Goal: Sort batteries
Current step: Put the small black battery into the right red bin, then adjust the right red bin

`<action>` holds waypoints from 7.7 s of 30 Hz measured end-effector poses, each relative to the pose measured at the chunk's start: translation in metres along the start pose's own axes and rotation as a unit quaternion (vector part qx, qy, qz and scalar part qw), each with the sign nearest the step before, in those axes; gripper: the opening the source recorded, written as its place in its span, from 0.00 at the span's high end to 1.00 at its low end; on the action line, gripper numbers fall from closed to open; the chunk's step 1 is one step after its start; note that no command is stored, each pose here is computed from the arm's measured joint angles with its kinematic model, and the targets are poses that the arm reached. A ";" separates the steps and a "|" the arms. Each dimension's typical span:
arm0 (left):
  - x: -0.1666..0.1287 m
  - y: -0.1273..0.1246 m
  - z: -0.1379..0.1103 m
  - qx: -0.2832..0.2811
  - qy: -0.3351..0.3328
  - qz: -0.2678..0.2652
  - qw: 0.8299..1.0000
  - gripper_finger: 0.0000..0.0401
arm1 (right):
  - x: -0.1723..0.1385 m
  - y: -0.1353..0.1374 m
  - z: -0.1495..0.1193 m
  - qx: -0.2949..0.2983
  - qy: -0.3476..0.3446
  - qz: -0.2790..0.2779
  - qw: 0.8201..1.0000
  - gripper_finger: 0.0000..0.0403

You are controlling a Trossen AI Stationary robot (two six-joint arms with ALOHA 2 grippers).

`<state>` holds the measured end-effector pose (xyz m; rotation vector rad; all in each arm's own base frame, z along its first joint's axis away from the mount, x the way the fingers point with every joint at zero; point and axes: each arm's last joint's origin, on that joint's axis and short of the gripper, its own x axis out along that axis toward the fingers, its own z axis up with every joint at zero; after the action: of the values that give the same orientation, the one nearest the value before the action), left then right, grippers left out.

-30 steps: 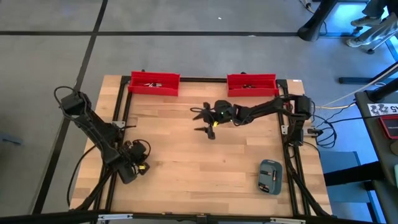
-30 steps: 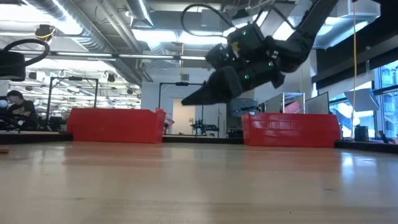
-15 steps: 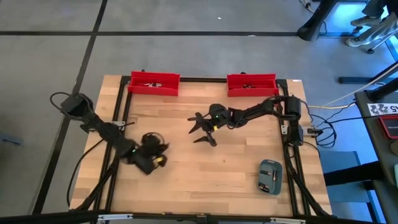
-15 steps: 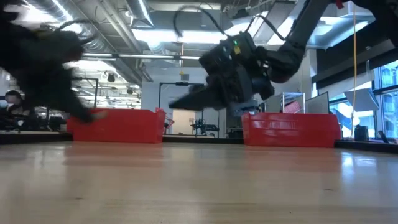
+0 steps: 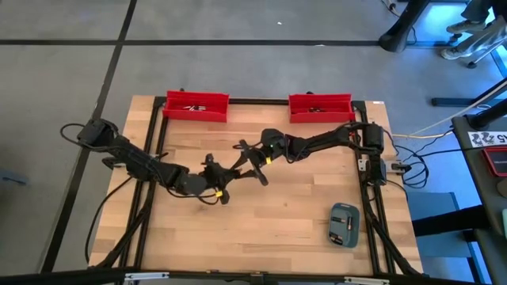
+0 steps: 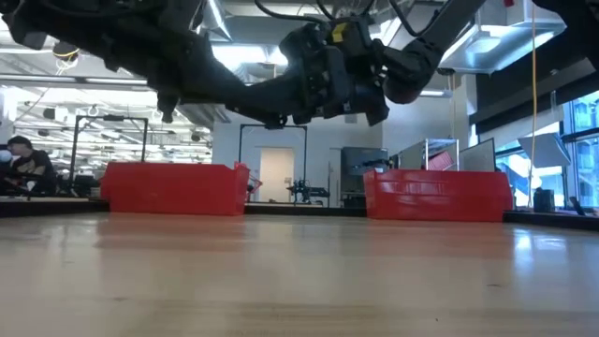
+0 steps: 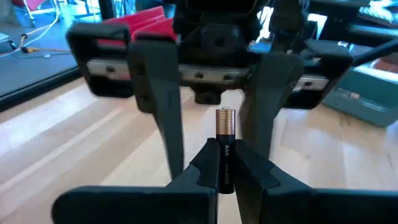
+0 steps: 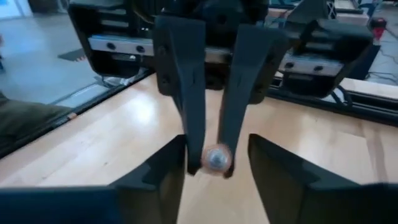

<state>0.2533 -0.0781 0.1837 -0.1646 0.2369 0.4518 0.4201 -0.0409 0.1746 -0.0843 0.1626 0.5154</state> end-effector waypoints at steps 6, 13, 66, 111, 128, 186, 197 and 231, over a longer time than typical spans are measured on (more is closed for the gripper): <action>-0.001 -0.001 0.001 0.001 0.000 -0.004 1.000 0.96 | -0.008 -0.007 0.002 0.024 -0.003 0.023 0.999 0.68; -0.001 0.002 -0.004 -0.005 0.019 0.007 1.000 0.96 | -0.039 -0.025 0.011 0.058 0.023 0.024 0.998 0.72; 0.000 0.019 -0.024 -0.015 0.103 0.077 0.992 0.58 | -0.258 -0.056 0.028 0.216 0.390 -0.464 0.766 0.95; 0.017 0.044 -0.017 -0.004 0.095 0.141 0.985 0.59 | -0.265 -0.025 0.099 0.249 0.413 -0.407 0.776 0.55; 0.035 0.071 -0.010 0.048 0.130 0.147 0.979 0.59 | -0.301 -0.031 0.042 0.191 0.574 -0.367 0.707 0.42; 0.024 0.050 -0.015 0.071 0.132 0.101 0.984 0.59 | -0.213 -0.049 0.026 0.598 0.238 -0.471 0.603 0.79; 0.024 0.050 -0.015 0.071 0.132 0.101 0.983 0.59 | -0.223 -0.039 0.100 0.434 0.311 -0.406 0.742 0.50; 0.024 0.050 -0.015 0.045 0.127 0.105 0.985 0.59 | -0.157 0.092 -0.023 0.094 0.617 -0.216 0.751 0.64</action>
<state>0.2489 -0.0269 0.1581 -0.1090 0.5285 0.6280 0.2364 -0.0394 0.1763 -0.2535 1.4714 -0.1090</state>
